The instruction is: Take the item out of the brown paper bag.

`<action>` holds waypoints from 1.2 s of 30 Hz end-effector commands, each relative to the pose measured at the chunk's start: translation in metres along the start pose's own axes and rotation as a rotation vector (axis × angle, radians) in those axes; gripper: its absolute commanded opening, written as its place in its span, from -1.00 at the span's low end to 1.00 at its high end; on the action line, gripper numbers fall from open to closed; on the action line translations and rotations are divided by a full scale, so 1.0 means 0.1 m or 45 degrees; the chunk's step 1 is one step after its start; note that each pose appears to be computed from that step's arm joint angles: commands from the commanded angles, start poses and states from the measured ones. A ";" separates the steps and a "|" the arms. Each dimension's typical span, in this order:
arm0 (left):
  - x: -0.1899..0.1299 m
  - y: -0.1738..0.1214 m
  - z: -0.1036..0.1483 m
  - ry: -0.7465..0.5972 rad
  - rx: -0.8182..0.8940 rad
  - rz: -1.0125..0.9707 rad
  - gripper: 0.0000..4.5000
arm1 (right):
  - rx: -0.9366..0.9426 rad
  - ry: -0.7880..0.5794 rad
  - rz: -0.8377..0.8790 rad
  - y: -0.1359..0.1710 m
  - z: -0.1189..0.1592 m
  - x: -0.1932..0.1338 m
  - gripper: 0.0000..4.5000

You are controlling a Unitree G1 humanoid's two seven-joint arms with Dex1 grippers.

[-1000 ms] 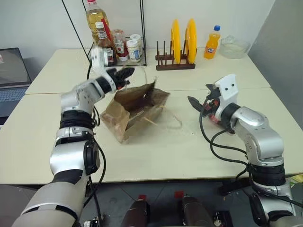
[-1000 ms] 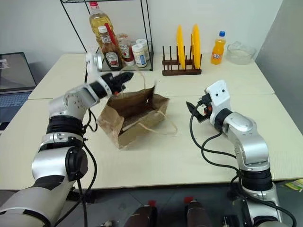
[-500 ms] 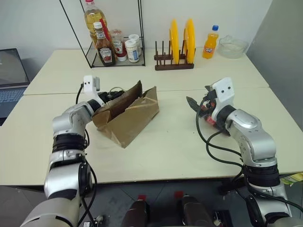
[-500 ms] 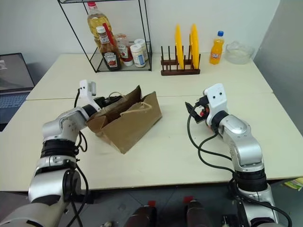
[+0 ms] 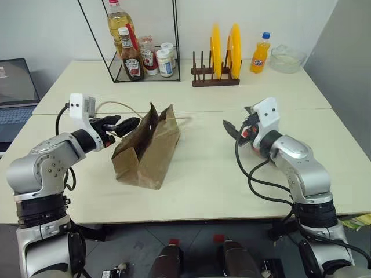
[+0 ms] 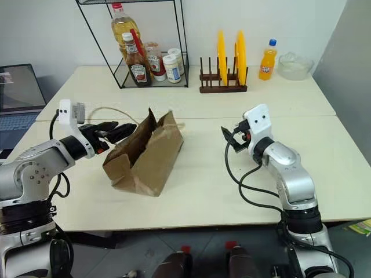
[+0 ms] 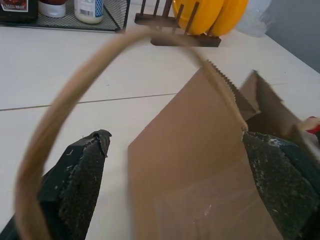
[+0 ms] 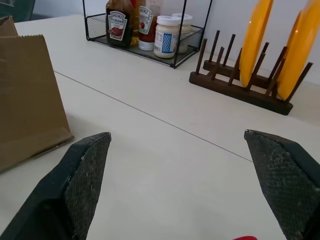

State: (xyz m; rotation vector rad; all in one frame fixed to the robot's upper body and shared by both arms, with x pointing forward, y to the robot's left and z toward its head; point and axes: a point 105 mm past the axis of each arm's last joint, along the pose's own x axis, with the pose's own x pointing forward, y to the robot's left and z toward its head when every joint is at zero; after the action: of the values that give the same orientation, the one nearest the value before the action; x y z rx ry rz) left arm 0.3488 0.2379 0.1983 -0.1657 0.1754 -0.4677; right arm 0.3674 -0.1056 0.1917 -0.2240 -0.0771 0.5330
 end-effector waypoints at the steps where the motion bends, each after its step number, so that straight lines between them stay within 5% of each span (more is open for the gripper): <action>1: -0.14 0.00 0.20 -0.085 0.050 0.036 0.99 | -0.036 -0.091 0.009 0.00 0.18 0.03 1.00; 9: -0.17 -0.01 0.30 -0.184 -0.057 0.008 0.99 | -0.037 -0.118 0.033 0.05 0.19 0.10 1.00; 16: -0.17 0.11 0.44 -0.317 -0.399 -0.039 0.99 | -0.033 -0.134 0.038 0.07 0.21 0.16 1.00; 36: -0.42 -0.03 0.47 -0.181 -0.240 -0.153 0.99 | -0.057 -0.144 0.047 0.11 0.21 0.18 1.00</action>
State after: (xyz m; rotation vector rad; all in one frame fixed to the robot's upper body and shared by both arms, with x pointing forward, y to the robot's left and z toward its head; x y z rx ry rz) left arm 0.3255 0.2640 0.2432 -0.4246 0.0815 -0.5293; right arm 0.3774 -0.0890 0.1926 -0.2194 -0.1224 0.5687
